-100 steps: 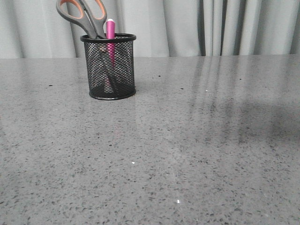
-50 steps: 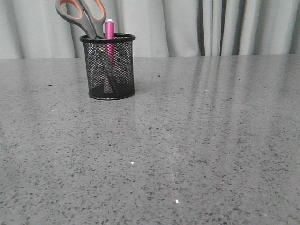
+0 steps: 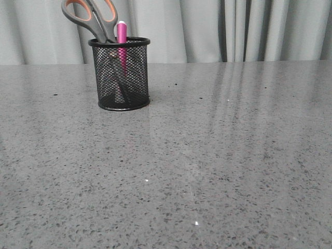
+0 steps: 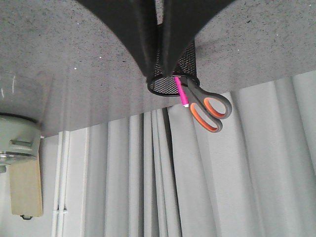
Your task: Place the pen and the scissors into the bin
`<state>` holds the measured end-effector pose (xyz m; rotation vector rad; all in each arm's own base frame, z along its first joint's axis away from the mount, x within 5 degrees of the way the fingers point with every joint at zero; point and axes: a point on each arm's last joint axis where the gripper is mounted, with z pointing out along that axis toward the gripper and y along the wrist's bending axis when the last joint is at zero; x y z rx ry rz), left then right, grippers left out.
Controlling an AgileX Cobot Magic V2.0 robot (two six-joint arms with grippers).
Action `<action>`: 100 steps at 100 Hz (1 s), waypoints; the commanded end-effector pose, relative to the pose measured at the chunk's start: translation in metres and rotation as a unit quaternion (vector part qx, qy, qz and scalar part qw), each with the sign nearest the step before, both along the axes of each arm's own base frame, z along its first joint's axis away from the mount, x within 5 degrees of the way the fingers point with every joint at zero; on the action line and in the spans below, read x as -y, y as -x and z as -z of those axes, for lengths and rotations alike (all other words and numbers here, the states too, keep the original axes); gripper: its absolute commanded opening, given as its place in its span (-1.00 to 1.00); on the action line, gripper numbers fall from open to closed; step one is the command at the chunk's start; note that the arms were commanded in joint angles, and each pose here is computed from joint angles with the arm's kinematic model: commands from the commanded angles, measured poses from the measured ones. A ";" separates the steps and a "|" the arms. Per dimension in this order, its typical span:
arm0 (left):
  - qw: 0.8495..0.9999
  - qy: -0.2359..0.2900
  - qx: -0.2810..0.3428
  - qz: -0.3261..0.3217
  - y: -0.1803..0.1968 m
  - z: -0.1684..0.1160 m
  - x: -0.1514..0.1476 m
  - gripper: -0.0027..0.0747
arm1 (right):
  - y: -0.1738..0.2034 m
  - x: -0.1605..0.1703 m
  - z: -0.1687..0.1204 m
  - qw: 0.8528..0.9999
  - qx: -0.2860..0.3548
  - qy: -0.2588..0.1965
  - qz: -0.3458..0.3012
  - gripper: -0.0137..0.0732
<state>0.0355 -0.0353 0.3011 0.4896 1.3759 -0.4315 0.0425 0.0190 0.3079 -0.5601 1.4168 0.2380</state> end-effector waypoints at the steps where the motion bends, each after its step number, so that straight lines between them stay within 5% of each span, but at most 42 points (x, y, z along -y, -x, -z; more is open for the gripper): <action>1: 1.000 0.027 0.008 -0.007 0.000 -0.010 -0.002 -0.98 | 0.002 -0.001 -0.012 0.999 0.034 -0.012 -0.007 -0.84; 49: 1.000 0.021 -0.012 -0.008 -0.005 0.004 -0.001 -0.98 | 0.002 -0.001 -0.012 0.999 0.034 -0.012 -0.007 -0.84; 69: 0.993 -0.060 0.020 -0.102 -0.018 0.030 -0.010 -0.98 | 0.002 -0.001 -0.012 0.999 0.034 -0.012 -0.007 -0.84; 100: 0.979 -0.009 0.002 -0.205 -0.016 0.078 -0.025 -0.98 | 0.002 -0.001 -0.012 0.999 0.034 -0.012 -0.007 -0.84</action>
